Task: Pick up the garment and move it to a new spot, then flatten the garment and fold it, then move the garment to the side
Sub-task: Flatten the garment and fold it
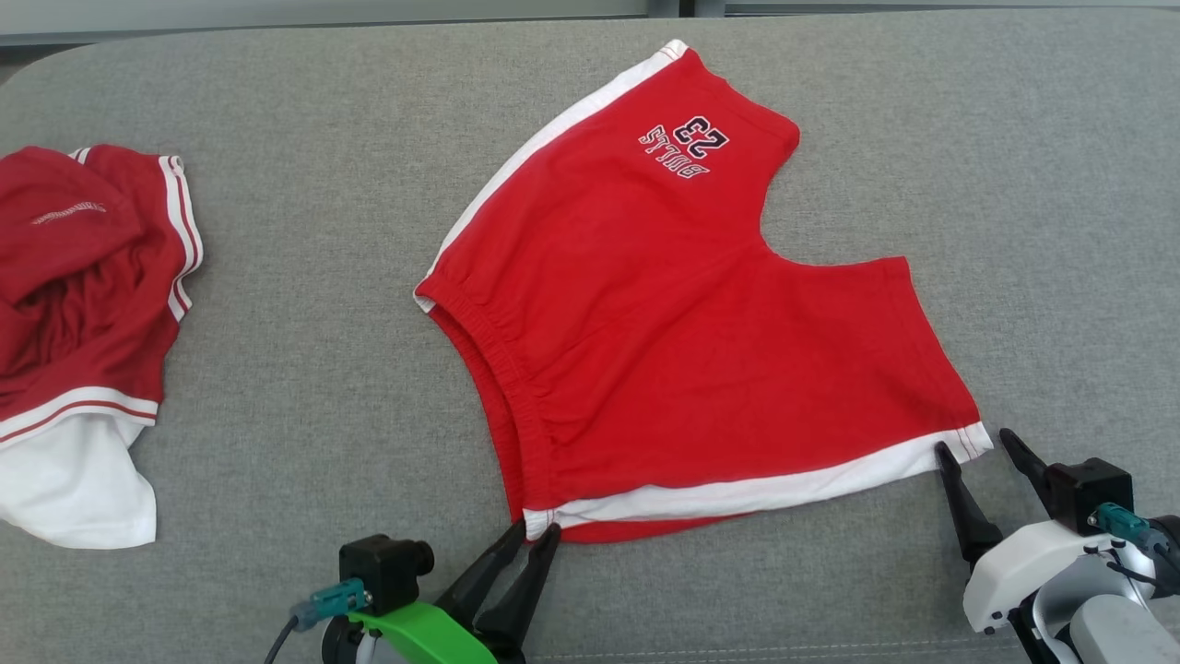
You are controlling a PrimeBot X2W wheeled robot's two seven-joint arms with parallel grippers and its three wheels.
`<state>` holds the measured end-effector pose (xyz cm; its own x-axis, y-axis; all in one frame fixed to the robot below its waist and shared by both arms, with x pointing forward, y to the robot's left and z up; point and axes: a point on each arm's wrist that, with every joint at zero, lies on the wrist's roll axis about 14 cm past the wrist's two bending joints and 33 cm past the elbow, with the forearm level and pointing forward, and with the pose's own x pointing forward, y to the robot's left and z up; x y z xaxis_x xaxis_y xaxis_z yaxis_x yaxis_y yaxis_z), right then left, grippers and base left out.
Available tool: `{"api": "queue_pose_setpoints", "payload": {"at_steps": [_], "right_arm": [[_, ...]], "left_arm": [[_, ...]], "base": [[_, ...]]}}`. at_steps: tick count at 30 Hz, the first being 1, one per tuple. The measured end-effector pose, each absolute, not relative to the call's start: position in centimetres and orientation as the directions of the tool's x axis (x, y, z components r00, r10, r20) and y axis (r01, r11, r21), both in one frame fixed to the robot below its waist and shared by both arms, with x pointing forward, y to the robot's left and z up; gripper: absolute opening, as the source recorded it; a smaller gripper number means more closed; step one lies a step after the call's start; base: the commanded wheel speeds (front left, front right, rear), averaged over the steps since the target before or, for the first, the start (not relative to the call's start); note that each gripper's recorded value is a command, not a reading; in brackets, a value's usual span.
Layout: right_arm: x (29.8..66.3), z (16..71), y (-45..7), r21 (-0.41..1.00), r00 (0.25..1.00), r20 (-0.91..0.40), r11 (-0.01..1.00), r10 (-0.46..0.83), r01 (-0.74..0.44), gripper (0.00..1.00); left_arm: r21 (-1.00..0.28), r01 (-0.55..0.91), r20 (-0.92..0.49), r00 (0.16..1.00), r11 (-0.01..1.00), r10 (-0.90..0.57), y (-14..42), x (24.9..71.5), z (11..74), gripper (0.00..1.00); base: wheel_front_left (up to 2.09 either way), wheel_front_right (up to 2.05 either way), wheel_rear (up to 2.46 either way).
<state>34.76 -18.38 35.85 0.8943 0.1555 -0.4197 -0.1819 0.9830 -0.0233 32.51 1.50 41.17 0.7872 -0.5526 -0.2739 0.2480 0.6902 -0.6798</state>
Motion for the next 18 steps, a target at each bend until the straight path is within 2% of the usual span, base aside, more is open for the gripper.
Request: {"api": "queue_pose_setpoints", "payload": {"at_steps": [4,8,9,11,12,14,18], "right_arm": [[34.5,35.6,-18.2,-0.009,0.889,-0.429,0.984,0.159,-0.18,1.0],[34.6,35.5,-17.8,0.005,0.887,-0.429,0.983,0.17,-0.186,1.0],[34.7,35.5,-17.8,0.005,0.888,-0.427,0.982,0.172,-0.188,0.97],[34.8,35.5,-17.7,0.009,0.886,-0.426,0.981,0.18,-0.195,0.74],[34.8,35.5,-17.6,0.013,0.885,-0.426,0.98,0.187,-0.201,0.46],[34.9,35.5,-17.5,0.023,0.885,-0.426,0.98,0.188,-0.197,0.0],[35.0,35.6,-16.9,0.061,0.881,-0.422,0.977,0.213,-0.207,0.0]], "left_arm": [[-0.678,0.26,-0.26,0.79,0.687,-0.555,1.4,33.0,41.4,0.31],[-0.68,0.271,-0.243,0.794,0.682,-0.557,1.2,33.3,41.8,0.24],[-0.681,0.274,-0.238,0.794,0.679,-0.559,1.1,33.4,41.9,0.23],[-0.683,0.277,-0.237,0.791,0.676,-0.564,0.9,33.2,41.9,0.16],[-0.683,0.278,-0.24,0.789,0.676,-0.566,0.9,33.1,41.9,0.13],[-0.682,0.28,-0.244,0.784,0.676,-0.57,0.7,32.9,41.8,0.0],[-0.689,0.272,-0.247,0.783,0.672,-0.57,0.8,32.6,41.7,0.0]], "base": [[0.0,0.0,0.0],[0.0,0.0,0.0],[0.0,0.0,0.0],[0.0,0.0,0.0],[0.0,0.0,0.0],[0.0,0.0,0.0],[0.0,0.0,0.0]]}}
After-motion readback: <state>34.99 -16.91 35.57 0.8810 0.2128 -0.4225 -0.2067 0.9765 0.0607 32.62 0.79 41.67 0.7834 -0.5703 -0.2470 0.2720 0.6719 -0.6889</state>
